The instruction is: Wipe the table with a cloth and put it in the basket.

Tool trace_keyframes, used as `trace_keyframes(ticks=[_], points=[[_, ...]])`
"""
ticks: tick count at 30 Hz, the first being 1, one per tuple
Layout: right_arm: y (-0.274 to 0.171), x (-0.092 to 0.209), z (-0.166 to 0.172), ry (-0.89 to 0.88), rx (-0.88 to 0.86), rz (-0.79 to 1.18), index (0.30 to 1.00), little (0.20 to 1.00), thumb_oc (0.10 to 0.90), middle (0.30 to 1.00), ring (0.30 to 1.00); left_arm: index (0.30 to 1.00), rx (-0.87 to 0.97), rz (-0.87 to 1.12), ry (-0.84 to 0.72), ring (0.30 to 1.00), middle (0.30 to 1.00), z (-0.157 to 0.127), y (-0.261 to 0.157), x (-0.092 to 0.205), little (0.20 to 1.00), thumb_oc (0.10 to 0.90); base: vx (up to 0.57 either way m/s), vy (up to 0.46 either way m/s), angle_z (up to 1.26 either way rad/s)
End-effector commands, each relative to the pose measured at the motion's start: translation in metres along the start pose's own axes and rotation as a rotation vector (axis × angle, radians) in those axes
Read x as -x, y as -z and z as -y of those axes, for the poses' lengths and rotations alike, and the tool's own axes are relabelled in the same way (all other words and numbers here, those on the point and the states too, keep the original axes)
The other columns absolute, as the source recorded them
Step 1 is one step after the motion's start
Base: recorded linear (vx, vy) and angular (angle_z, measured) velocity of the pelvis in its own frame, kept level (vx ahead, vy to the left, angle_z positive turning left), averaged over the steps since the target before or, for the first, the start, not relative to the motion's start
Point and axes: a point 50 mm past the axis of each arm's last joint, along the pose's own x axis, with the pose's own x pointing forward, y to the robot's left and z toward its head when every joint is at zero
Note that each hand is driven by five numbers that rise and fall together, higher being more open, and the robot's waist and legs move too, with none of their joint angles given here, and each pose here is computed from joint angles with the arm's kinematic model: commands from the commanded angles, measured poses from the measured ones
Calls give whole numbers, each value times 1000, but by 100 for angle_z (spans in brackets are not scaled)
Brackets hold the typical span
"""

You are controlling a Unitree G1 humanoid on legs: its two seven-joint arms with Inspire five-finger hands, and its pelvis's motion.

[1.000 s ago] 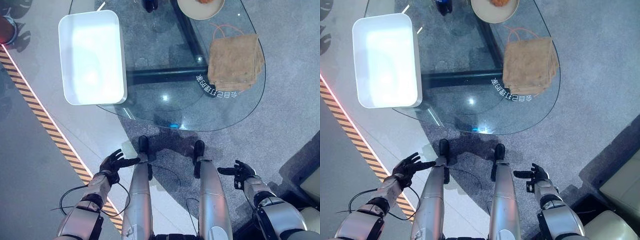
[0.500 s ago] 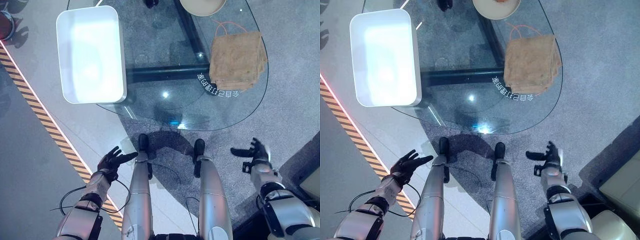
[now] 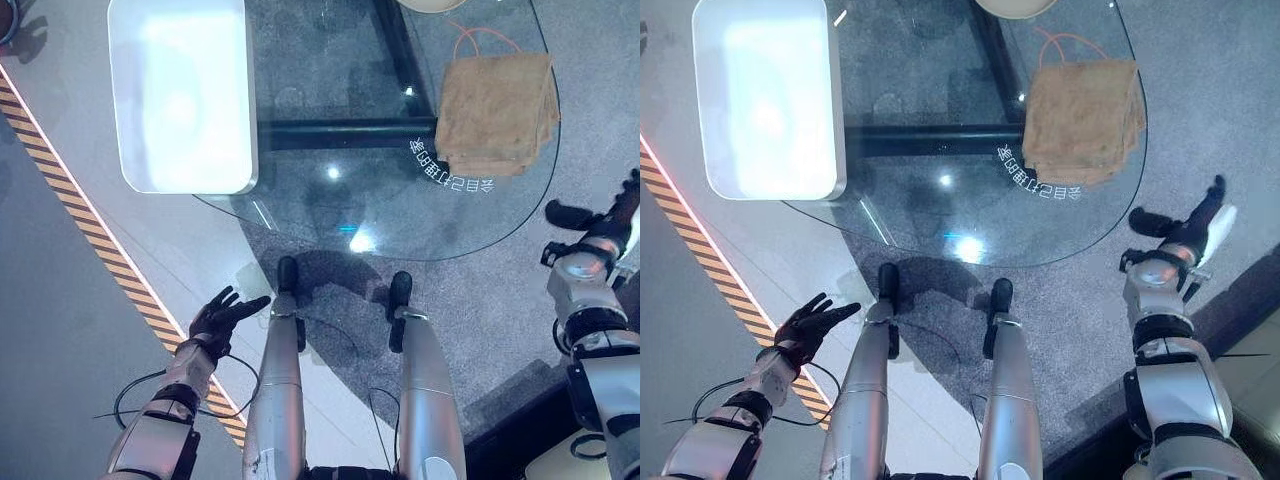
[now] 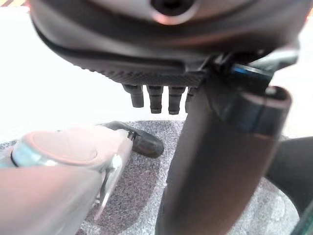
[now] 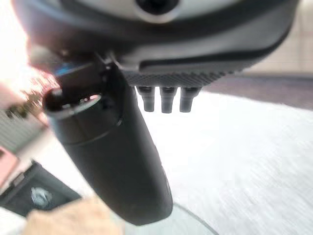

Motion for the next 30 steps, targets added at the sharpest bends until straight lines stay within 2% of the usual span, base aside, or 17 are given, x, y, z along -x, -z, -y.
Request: trace_keyframes(ticks=[1, 10, 19, 22, 30], points=[[-51, -24, 43, 205, -37, 215, 900, 900, 800, 900, 900, 900, 8, 27, -70, 900, 900, -28, -4, 7, 900, 800, -7, 53, 2], [-154, -2, 11, 148, -53, 549, 900, 900, 800, 900, 900, 900, 29, 40, -47, 900, 900, -17, -7, 4, 900, 800, -12, 47, -1], [-210, 17, -5, 83, -5, 734, 900, 900, 800, 900, 900, 900, 22, 31, -30, 900, 900, -11, -1, 5, 900, 800, 0, 0, 0], [-220, 22, -11, 41, 64, 776, 900, 900, 800, 900, 900, 900, 13, 29, -25, 900, 900, -11, -1, 5, 900, 800, 2, 4, 5], [-232, 23, -27, -76, 386, 805, 900, 900, 800, 900, 900, 900, -13, 26, -17, 900, 900, -14, -5, 6, 900, 800, 1, -3, 0]])
